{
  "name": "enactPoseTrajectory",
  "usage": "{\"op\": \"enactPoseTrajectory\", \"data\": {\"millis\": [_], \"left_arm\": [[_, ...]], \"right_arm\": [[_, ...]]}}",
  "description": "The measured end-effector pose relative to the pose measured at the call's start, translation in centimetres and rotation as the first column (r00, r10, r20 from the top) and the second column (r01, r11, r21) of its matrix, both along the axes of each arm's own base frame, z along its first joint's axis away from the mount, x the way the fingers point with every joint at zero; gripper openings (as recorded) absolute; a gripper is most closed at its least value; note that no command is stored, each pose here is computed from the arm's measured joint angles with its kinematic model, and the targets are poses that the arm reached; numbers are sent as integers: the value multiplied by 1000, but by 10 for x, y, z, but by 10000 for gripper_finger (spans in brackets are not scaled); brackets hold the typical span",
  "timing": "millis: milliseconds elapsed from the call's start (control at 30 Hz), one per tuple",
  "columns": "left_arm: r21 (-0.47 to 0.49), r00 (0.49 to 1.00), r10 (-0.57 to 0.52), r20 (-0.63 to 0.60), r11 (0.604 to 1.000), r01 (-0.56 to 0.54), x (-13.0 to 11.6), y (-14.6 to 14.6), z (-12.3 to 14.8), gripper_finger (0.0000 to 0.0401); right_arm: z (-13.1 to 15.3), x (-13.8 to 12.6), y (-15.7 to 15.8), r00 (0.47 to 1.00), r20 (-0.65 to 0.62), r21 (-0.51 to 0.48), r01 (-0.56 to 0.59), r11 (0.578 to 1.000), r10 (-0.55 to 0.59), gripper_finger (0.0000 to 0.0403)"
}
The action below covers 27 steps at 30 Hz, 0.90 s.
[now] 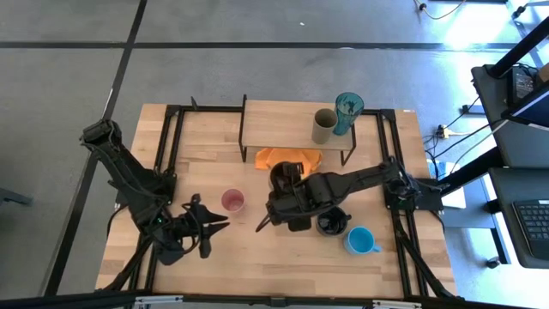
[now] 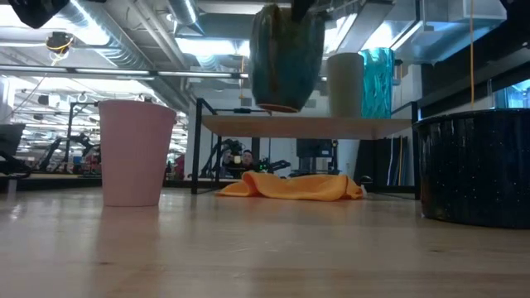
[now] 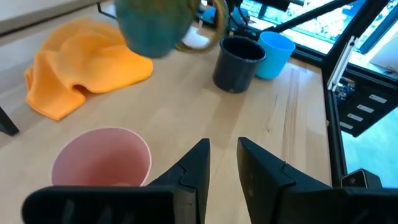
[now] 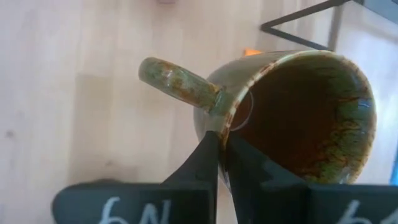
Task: Stack small to large cups/mugs on shelf
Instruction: Put the brown mug on the shelf
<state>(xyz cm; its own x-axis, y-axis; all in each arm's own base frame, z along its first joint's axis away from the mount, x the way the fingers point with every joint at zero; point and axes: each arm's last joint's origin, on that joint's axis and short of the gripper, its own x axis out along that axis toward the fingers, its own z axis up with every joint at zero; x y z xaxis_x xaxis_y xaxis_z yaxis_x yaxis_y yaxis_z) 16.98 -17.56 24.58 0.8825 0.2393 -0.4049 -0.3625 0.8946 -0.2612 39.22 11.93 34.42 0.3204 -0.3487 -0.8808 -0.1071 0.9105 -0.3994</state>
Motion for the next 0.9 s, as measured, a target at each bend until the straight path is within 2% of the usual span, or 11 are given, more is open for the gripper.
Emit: {"op": "enactPoseTrajectory", "data": {"millis": [133,300,567,667,833,900], "left_arm": [[-23,1000,-12,-29,1000,11,3,2,-1,75],[-33,999,-10,-44,999,9,7,5,-1,75],[-28,999,11,-47,1000,-13,11,10,-1,75],[-27,999,18,-47,999,-20,12,11,-1,75],[-25,998,12,-66,1000,-14,13,12,-2,75],[-26,997,6,-75,1000,-8,12,13,-3,75]], "right_arm": [[0,4,-14,1000,4,-55,20,998,-20,21],[13,0,-31,993,73,-120,101,988,-92,21],[39,-14,-50,965,172,-77,212,974,-197,21],[41,-16,-56,974,153,-83,181,980,-167,21],[42,-15,-65,997,70,-129,47,990,-39,22],[42,-14,-72,998,51,-125,29,992,-23,23]]}}
